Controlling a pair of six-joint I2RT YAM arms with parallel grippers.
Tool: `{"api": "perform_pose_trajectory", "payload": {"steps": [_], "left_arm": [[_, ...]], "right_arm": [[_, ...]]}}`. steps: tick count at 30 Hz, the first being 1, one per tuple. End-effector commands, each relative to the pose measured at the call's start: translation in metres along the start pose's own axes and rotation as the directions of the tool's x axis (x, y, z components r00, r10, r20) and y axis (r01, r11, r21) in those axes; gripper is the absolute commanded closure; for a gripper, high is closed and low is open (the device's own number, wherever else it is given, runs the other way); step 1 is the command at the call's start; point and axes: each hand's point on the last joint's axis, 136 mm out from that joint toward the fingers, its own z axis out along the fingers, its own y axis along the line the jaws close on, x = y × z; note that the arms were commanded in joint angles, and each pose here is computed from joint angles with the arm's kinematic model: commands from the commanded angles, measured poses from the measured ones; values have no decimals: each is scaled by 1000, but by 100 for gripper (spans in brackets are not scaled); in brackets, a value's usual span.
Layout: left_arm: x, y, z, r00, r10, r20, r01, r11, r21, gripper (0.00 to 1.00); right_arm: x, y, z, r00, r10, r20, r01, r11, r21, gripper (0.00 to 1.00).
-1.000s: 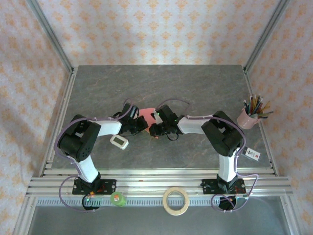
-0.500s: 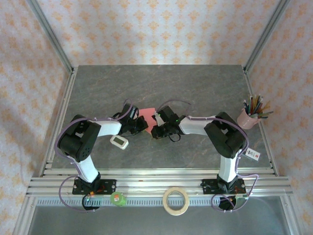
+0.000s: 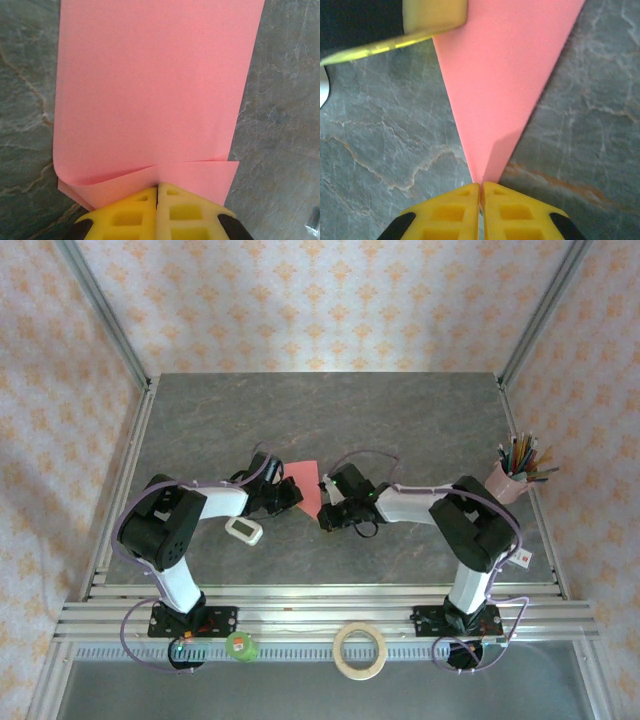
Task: Fold a paper plane with a square sheet of paper (pick it up from the middle)
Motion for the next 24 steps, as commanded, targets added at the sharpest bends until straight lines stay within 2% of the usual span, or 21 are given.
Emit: {"api": "perform_pose_trajectory", "payload": {"steps": [1,5,8,14,24], "left_arm": [[16,58,4,999,-43,-26,37,982,-183,94],[15,53,5,999,-40,-29,35,986,-162,94],[15,50,4,999,-41,-26,37,988,-149,94],[16,50,5,999,-40,-28,35,989,-141,94],[16,48,5,999,-37,-32,32,991,-132,94]], "right_arm": [[26,-17,-11,997,37,-61,-31,996,85,88],[-17,4,-31,992,43,119,-47,998,29,85],[-36,13,-36,978,92,189,-92,996,-10,80],[-47,16,-20,974,155,164,-151,988,-34,81],[-63,25,-6,970,188,152,-178,981,-77,88]]}}
